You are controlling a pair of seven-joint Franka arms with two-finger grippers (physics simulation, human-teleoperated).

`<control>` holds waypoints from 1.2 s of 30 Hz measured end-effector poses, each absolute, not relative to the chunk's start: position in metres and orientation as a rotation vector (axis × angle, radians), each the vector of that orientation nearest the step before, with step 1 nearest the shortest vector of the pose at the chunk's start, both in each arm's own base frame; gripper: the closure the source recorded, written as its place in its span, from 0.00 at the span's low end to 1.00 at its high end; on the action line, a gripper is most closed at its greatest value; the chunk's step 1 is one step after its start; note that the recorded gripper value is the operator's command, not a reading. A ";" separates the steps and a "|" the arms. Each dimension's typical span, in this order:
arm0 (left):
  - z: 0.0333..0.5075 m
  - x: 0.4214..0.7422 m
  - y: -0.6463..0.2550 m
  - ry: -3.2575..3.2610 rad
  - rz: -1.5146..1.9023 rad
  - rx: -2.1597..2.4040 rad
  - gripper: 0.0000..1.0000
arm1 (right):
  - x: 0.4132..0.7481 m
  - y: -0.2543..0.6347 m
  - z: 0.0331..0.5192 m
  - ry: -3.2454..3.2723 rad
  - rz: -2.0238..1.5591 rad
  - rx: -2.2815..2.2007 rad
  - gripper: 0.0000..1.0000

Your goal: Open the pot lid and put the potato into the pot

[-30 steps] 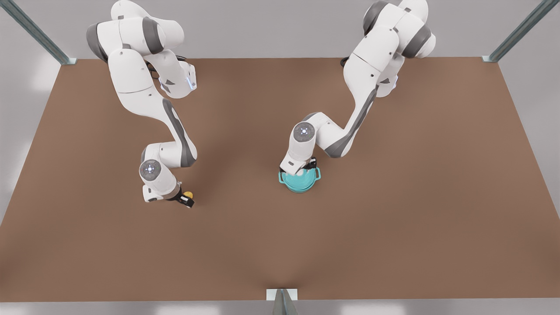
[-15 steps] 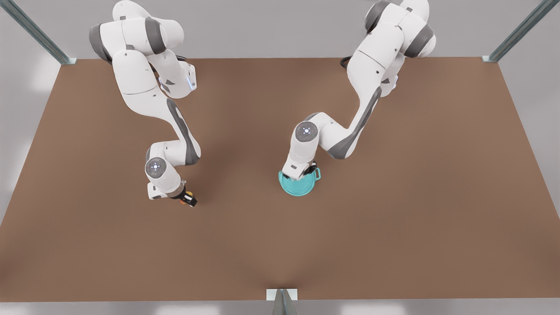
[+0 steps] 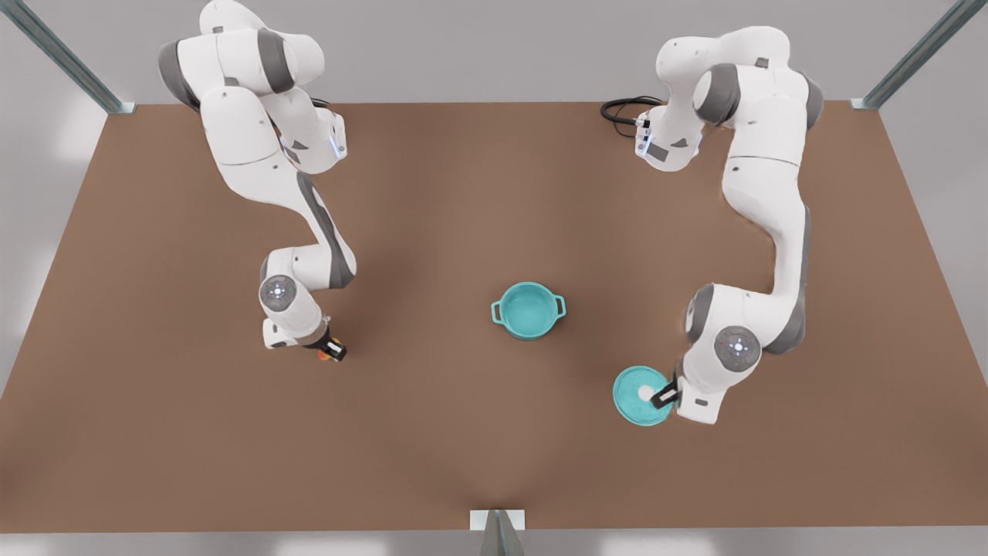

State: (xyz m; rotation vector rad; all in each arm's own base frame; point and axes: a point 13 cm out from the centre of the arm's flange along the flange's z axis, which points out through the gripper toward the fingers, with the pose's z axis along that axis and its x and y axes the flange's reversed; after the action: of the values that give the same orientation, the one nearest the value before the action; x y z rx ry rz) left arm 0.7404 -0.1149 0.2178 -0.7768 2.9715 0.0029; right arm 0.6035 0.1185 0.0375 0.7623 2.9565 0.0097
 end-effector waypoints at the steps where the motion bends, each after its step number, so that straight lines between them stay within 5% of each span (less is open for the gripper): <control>1: 0.303 0.730 -0.077 2.934 -0.057 -0.820 0.00 | 0.604 0.119 0.038 2.956 0.010 0.764 0.41; 3: 0.377 0.662 -0.050 2.959 -0.108 -0.806 0.00 | 0.603 0.119 0.038 2.954 0.011 0.770 0.45; 7: 0.425 0.650 -0.061 3.014 -0.188 -0.609 0.00 | 0.605 0.120 0.040 2.949 0.016 0.778 0.46; 16: 0.417 0.627 -0.047 3.153 -0.155 -0.297 0.00 | 0.617 0.144 0.092 2.915 0.072 0.761 0.47; 24: 0.413 0.619 -0.059 3.191 -0.046 -0.015 0.00 | 0.634 0.274 0.193 2.932 0.153 0.646 0.47; 29: 0.410 0.617 -0.060 3.198 -0.032 0.081 0.00 | 0.609 0.379 0.233 2.976 0.159 0.593 0.47; 36: 0.414 0.616 -0.054 3.199 -0.021 0.160 0.00 | 0.559 0.462 0.210 3.040 0.083 0.659 0.47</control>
State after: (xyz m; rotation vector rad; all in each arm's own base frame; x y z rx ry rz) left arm 0.6160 -0.0543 0.4139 0.1595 3.1986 -0.0207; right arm 0.5593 0.4623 0.2101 0.6594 3.0401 0.0828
